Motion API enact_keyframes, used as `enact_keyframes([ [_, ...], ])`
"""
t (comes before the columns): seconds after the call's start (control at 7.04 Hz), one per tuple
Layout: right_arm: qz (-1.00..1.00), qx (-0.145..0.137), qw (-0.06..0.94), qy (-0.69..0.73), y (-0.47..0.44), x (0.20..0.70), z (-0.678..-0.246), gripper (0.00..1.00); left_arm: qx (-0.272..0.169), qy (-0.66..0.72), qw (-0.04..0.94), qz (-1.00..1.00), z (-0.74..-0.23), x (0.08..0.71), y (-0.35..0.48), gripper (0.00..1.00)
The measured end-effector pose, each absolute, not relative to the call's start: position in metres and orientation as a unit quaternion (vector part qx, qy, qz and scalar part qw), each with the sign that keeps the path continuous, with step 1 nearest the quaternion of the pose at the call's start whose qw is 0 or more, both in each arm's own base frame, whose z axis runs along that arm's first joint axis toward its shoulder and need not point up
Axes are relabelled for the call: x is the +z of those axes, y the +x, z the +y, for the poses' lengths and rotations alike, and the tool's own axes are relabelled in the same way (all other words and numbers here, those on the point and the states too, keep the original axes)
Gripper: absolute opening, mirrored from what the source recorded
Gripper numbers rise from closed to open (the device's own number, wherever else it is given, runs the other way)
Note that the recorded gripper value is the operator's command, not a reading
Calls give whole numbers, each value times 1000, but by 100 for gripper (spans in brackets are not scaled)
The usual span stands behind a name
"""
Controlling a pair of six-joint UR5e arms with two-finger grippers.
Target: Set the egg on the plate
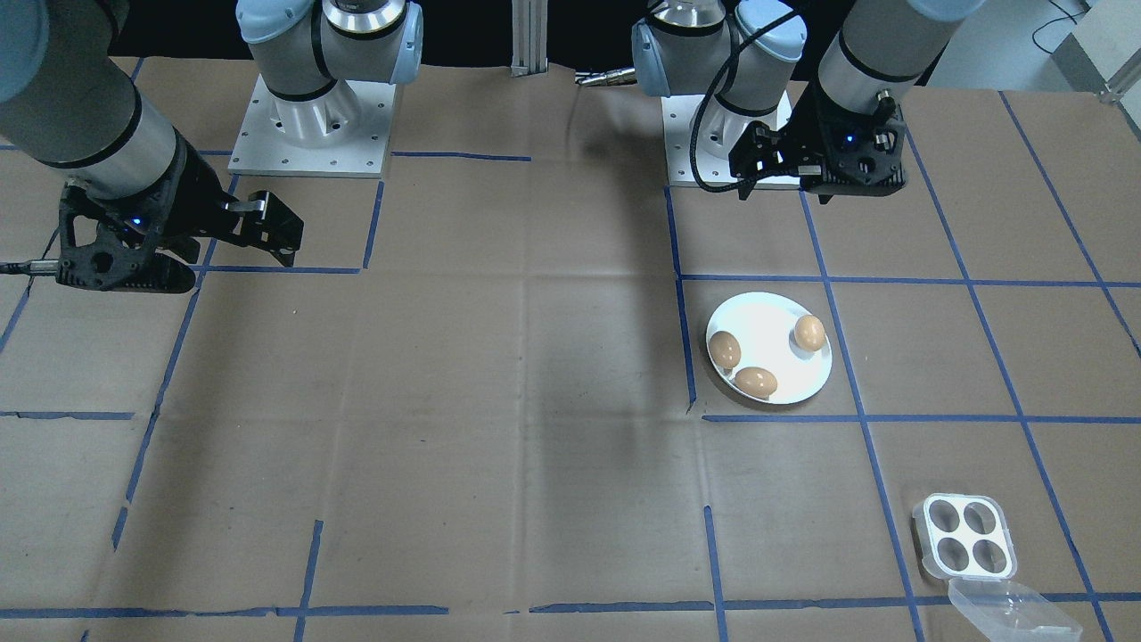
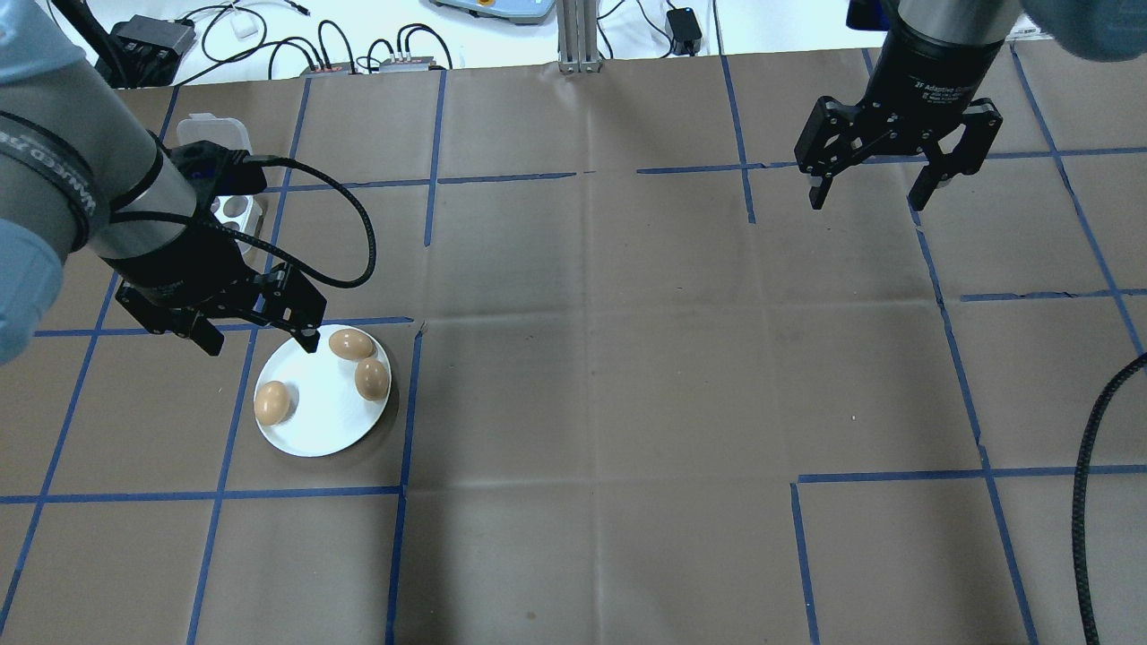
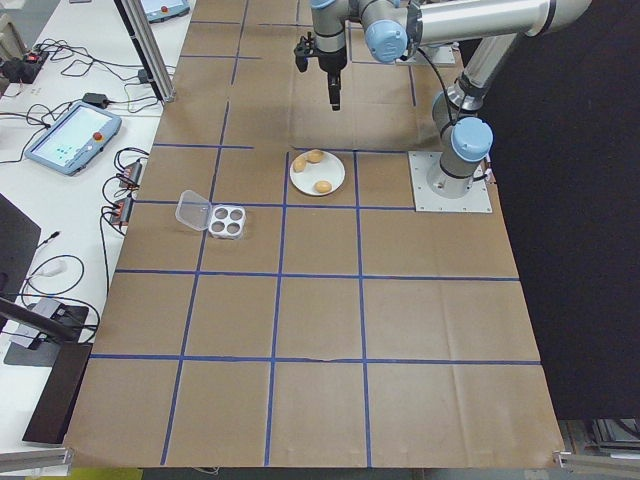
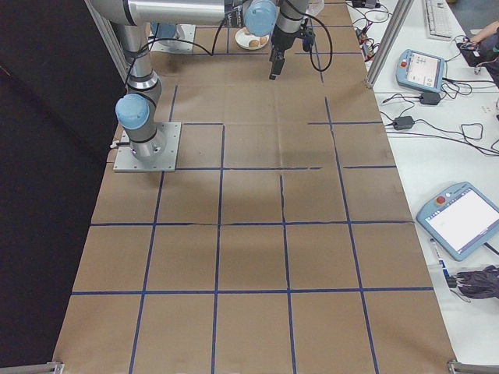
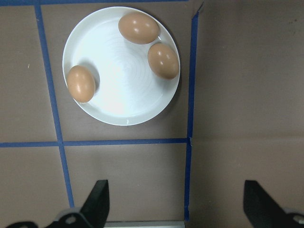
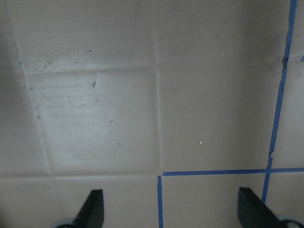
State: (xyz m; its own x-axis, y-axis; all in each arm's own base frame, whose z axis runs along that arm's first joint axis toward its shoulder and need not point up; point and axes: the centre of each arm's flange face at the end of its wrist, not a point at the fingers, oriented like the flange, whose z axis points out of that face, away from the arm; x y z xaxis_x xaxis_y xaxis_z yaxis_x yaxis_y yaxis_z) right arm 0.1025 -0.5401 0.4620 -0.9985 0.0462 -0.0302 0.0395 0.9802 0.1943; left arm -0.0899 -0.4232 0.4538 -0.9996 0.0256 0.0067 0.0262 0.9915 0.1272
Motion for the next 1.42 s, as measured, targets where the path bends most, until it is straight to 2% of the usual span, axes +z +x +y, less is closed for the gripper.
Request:
enact_keyframes([
  [0.57, 995, 97, 17, 21, 102, 462, -540, 100, -44, -41, -8, -998, -433, 516, -125, 100],
  [1.42, 995, 97, 17, 21, 102, 462, -540, 100, -69, -43, -8, -997, -462, 513, -130, 100],
])
